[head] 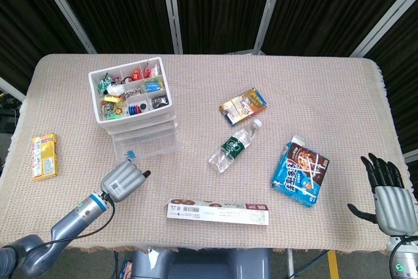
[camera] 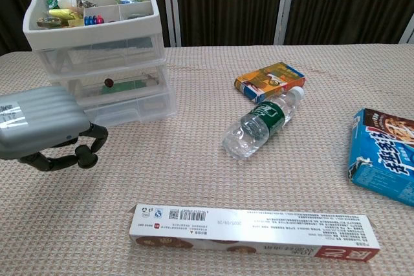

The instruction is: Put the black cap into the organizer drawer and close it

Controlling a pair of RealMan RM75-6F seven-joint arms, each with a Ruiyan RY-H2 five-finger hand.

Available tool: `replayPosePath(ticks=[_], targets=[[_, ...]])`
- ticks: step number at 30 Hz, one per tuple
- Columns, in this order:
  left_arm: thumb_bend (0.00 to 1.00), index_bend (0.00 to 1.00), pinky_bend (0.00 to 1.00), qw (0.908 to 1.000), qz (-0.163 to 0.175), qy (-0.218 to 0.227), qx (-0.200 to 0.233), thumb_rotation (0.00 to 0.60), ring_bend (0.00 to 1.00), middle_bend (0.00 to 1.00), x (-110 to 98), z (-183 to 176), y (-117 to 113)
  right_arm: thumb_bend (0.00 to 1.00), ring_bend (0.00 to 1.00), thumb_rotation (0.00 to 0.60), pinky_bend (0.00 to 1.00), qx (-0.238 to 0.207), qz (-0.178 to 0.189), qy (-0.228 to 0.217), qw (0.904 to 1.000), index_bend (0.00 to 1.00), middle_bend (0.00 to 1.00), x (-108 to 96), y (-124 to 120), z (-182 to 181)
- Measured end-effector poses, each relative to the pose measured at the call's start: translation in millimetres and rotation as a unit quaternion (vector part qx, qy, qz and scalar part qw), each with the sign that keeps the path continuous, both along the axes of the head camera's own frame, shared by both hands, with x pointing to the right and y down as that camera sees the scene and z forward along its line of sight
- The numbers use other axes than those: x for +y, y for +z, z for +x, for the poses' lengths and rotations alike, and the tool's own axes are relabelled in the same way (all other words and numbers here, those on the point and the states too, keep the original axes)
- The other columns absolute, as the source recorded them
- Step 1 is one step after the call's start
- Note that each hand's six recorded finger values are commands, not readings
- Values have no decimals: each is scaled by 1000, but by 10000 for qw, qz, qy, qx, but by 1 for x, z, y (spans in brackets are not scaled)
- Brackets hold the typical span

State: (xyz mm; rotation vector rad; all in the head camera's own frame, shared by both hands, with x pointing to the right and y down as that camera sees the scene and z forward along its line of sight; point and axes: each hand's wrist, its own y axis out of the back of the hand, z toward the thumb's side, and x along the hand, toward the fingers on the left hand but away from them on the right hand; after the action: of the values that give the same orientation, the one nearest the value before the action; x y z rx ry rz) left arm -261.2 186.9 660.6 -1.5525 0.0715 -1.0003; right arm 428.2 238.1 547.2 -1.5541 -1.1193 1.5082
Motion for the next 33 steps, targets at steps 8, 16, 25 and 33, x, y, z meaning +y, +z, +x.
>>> replayPosePath(ticks=[8, 16, 25, 33], targets=[[518, 595, 778, 9986, 246, -149, 443, 600, 887, 981, -24, 16, -35, 8, 0, 600, 0, 13, -1, -6, 10000, 53, 0, 0, 0, 0], [520, 595, 777, 9968, 510, -371, 500, 600, 887, 980, -52, 22, -48, 7, 0, 600, 0, 11, -19, -3, 10000, 53, 0, 0, 1, 0], [447, 430, 765, 9944, 773, -698, 166, 600, 869, 954, -77, 4, -41, 6, 0, 600, 0, 11, -37, -1, 10000, 53, 0, 1, 1, 0], [294, 222, 731, 9929, 781, -893, 38, 600, 830, 895, -79, -6, -34, 7, 0, 600, 0, 26, -42, 2, 10000, 53, 0, 1, 1, 0]])
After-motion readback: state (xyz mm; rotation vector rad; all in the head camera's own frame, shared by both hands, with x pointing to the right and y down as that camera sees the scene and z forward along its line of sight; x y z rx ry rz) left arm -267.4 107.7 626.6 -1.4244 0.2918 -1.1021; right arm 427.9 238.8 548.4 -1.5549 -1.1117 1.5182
